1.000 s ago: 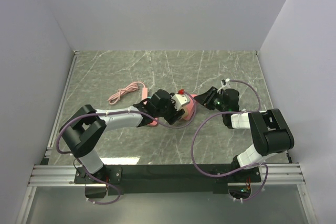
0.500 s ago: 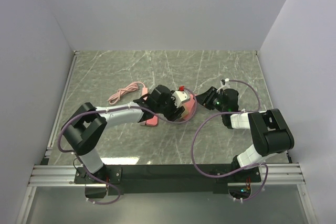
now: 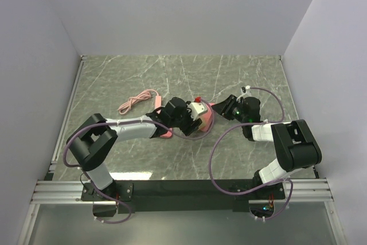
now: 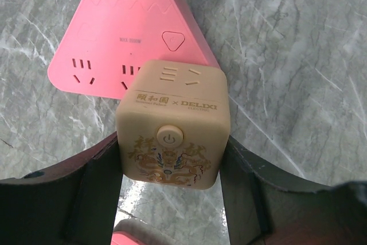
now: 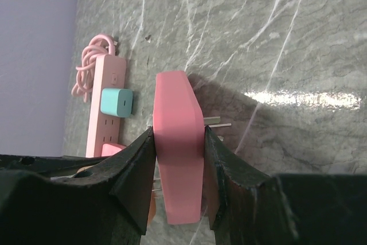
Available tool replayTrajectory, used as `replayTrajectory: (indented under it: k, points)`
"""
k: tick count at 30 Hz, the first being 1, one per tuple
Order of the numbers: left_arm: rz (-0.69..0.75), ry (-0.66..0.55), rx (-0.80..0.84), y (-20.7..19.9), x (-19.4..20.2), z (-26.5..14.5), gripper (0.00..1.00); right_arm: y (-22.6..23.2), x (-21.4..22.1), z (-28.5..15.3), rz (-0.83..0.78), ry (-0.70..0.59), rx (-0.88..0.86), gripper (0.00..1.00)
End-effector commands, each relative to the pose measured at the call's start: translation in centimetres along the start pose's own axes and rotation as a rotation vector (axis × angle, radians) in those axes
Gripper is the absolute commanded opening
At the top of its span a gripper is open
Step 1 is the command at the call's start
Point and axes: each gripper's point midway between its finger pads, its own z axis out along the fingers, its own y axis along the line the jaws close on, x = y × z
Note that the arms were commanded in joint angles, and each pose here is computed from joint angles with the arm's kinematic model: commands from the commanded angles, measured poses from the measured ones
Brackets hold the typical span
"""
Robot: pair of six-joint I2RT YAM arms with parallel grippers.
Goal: Insert the plug
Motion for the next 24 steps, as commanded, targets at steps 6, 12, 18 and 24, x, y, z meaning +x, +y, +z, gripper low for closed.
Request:
replayTrajectory:
  k: [6, 12, 18, 24]
  points:
    - [0.012, -0.062, 0.009, -0.9, -1.5, 1.4, 0.0, 1.8, 1.1, -0.2, -0.029, 0.039, -0.062, 0.0]
    - [0.011, -0.028, 0.01, -0.7, -1.0, 2.5, 0.0, 2.0, 1.5, -0.1, -0.038, 0.047, -0.079, 0.0]
    - [0.004, -0.033, -0.015, -0.2, -1.0, 2.9, 0.0, 2.2, 2.3, 0.2, -0.035, 0.074, -0.119, 0.0]
    - [-0.007, -0.057, -0.047, 0.3, -1.1, 3.2, 0.0, 2.6, 2.2, -0.3, -0.054, 0.058, -0.14, 0.0]
